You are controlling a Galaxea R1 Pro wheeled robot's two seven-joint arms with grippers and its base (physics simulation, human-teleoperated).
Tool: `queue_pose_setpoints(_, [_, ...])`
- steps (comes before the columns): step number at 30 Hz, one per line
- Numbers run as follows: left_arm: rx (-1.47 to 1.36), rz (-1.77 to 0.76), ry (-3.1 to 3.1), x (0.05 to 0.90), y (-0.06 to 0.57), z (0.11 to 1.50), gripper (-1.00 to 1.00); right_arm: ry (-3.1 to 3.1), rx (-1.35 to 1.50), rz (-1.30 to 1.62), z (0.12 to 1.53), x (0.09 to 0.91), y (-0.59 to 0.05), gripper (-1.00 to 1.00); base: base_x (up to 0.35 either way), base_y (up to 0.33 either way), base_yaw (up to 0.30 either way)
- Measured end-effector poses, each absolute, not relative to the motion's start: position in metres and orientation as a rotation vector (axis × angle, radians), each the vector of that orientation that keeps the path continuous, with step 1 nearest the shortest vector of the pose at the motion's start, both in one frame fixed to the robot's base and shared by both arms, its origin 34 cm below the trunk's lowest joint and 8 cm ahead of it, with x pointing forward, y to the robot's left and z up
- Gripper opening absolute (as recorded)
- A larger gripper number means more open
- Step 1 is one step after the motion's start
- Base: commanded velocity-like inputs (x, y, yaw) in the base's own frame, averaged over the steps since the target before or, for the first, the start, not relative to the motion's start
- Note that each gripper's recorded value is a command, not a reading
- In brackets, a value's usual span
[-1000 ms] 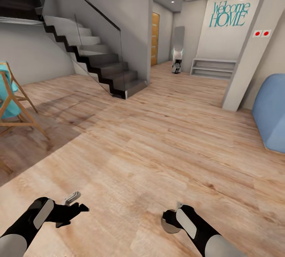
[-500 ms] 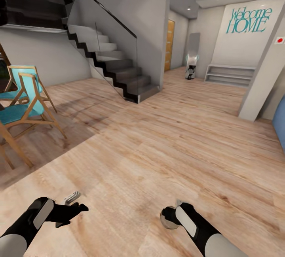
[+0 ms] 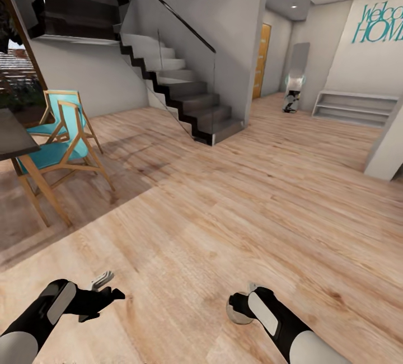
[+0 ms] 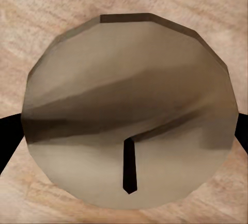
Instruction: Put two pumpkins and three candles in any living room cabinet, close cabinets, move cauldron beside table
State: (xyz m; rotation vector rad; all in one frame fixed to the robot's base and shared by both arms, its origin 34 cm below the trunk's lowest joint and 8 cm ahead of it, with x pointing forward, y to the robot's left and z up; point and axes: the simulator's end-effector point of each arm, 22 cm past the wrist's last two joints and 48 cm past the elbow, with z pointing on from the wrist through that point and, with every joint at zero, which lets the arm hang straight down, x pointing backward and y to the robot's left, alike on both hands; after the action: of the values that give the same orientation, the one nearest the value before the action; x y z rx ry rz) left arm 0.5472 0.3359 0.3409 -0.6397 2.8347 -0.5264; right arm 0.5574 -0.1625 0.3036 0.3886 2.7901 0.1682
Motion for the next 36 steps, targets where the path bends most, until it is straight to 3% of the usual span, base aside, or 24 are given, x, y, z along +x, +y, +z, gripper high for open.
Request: queue_pose_setpoints(36, [-0.653,-0.506,2.869,0.557,0.337,0.399,1.0,2.839,0.402,0.168,0.36,0.561,-0.161,-1.0,0.0,0.0,0.204])
